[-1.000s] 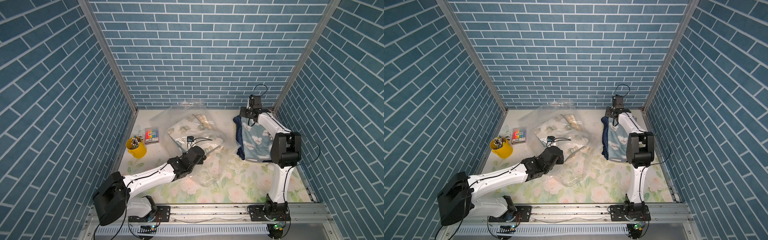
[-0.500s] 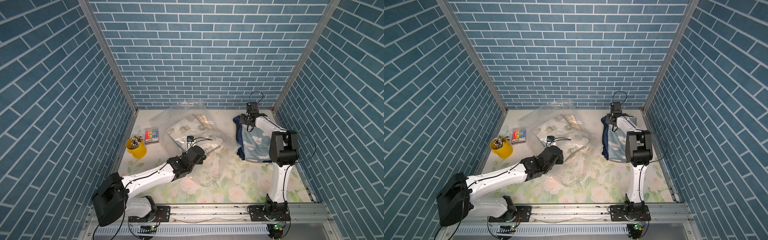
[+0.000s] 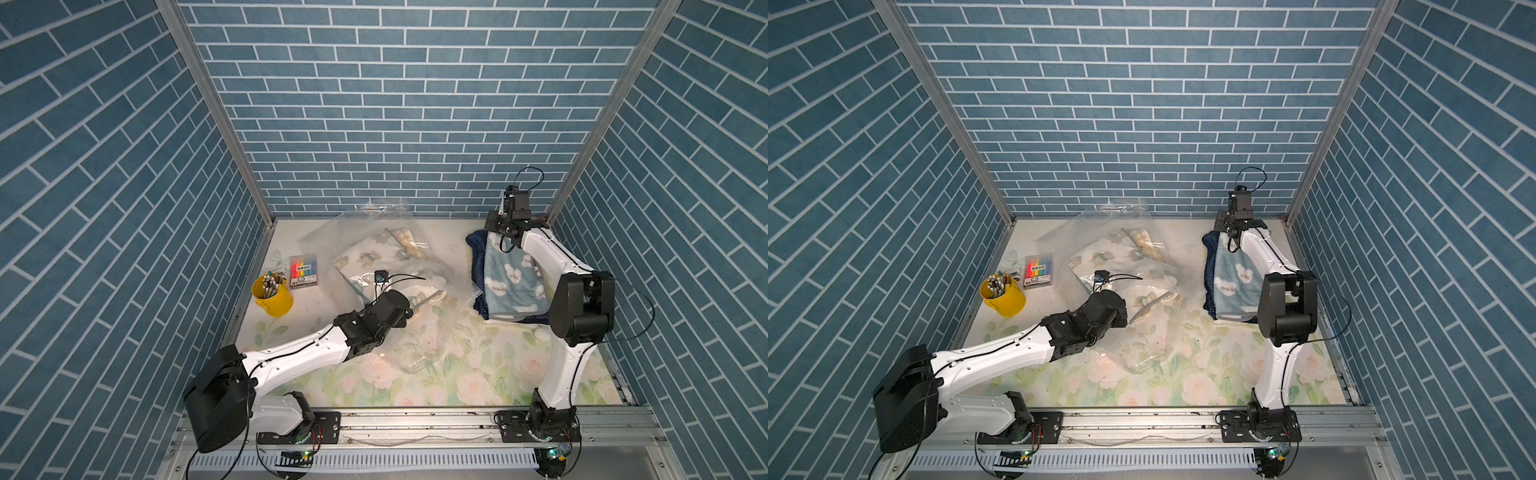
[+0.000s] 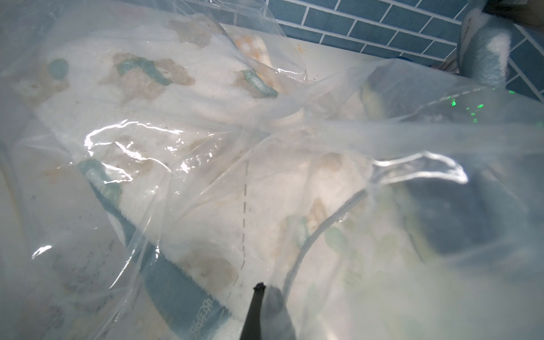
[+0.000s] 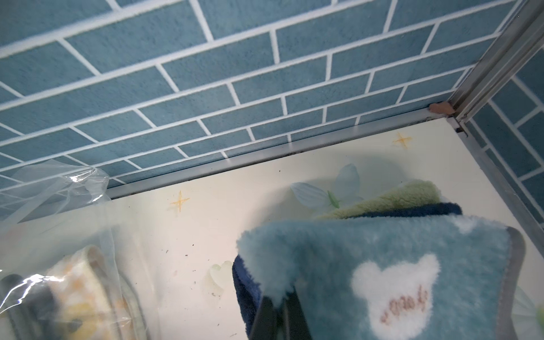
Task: Take the blanket out of the vacuum bag
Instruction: Place the blanket at the center of the board, then take out the blanket from the vacuum bag.
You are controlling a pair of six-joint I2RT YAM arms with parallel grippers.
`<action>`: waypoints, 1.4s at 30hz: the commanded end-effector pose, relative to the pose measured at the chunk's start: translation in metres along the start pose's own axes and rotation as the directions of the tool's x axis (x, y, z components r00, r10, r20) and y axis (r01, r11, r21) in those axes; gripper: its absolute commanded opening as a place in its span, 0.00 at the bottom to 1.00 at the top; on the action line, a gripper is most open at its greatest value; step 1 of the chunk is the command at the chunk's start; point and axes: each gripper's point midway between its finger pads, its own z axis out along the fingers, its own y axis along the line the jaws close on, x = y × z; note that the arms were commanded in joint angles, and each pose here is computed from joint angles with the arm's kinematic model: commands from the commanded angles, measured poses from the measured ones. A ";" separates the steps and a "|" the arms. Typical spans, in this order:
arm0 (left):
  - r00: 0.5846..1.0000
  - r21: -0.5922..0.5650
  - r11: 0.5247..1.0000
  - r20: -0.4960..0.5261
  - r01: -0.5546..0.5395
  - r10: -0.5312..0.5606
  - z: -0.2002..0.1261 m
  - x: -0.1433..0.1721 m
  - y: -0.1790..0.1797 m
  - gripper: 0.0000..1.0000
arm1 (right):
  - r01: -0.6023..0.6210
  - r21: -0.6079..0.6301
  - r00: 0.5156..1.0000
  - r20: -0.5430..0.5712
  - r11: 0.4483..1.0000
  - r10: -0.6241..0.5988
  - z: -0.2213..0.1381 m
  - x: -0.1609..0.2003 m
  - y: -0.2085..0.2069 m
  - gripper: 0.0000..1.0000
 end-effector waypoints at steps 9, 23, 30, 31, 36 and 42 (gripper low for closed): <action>1.000 -0.005 1.000 0.003 -0.006 0.006 0.001 -0.005 -0.002 0.00 | -0.059 -0.080 0.990 -0.135 0.995 0.047 0.040 0.050 0.014 0.49; 0.999 0.018 0.999 0.004 -0.043 0.043 -0.011 -0.008 -0.004 0.00 | -0.118 -0.330 0.992 0.007 0.936 0.128 -0.122 0.053 0.033 0.50; 0.993 -0.019 0.992 0.001 -0.122 0.122 -0.025 -0.012 0.000 0.12 | -0.151 -0.546 0.988 -0.063 0.824 0.140 -0.192 0.144 0.048 0.31; 0.991 -0.018 0.991 -0.005 -0.132 0.132 -0.025 -0.011 -0.001 0.15 | -0.152 -0.572 0.988 -0.072 0.806 0.135 -0.201 0.155 0.050 0.28; 0.977 -0.014 0.978 -0.037 -0.210 0.209 -0.028 -0.006 -0.004 0.04 | -0.204 -0.622 0.977 -0.177 0.756 0.118 -0.238 0.216 0.049 0.00; 0.980 0.048 0.979 -0.011 -0.198 0.199 -0.032 -0.013 -0.019 0.00 | -0.221 -0.644 0.965 -0.255 0.733 0.066 -0.258 0.252 0.053 0.00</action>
